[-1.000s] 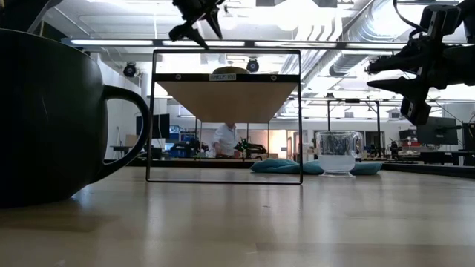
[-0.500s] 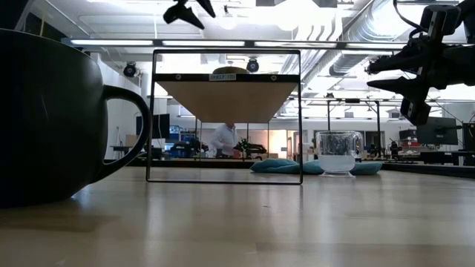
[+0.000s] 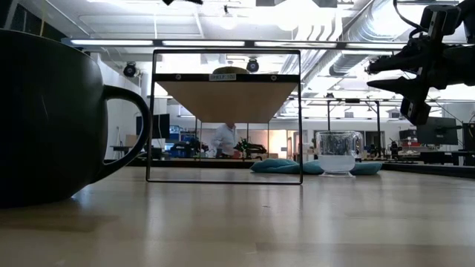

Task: Stack small to large cups/mugs on shelf
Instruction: Put the green and black mug on the shelf

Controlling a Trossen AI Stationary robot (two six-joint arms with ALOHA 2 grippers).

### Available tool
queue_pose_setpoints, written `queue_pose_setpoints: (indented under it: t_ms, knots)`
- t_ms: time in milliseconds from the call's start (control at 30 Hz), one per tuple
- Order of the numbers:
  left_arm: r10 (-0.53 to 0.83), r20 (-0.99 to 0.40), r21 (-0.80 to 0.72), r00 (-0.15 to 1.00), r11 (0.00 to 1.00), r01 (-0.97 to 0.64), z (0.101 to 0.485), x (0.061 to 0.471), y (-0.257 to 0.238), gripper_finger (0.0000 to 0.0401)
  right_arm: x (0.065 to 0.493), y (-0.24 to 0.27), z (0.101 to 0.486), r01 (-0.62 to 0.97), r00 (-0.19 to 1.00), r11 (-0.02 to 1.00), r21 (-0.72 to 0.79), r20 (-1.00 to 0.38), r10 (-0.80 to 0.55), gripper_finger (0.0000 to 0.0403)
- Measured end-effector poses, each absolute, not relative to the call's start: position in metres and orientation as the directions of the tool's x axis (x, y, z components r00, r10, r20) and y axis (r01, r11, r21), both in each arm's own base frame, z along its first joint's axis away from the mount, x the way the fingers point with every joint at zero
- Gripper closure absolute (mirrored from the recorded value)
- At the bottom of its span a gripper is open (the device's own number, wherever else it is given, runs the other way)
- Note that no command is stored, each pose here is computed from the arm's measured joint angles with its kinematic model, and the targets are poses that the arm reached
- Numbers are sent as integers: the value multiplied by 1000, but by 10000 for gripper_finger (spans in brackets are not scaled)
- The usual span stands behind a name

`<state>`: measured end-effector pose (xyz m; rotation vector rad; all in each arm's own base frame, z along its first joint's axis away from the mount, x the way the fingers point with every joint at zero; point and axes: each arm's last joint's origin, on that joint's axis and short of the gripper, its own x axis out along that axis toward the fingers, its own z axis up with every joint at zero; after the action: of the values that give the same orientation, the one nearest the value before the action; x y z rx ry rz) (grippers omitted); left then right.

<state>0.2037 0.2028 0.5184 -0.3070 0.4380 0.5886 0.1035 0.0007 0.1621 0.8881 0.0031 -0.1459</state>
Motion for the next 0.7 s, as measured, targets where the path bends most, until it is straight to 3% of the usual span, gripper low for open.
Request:
queue_pose_setpoints:
  t_ms: [333,700]
  knots:
    - [438,-309,-158,844,852,-500,550,182,170,167,103,1,162,129,990,628,768,-64,-126,297]
    - [335,-282,-117,899,918,-379,558,193,127,167,103,0,162,144,987,654,743,-60,-149,297]
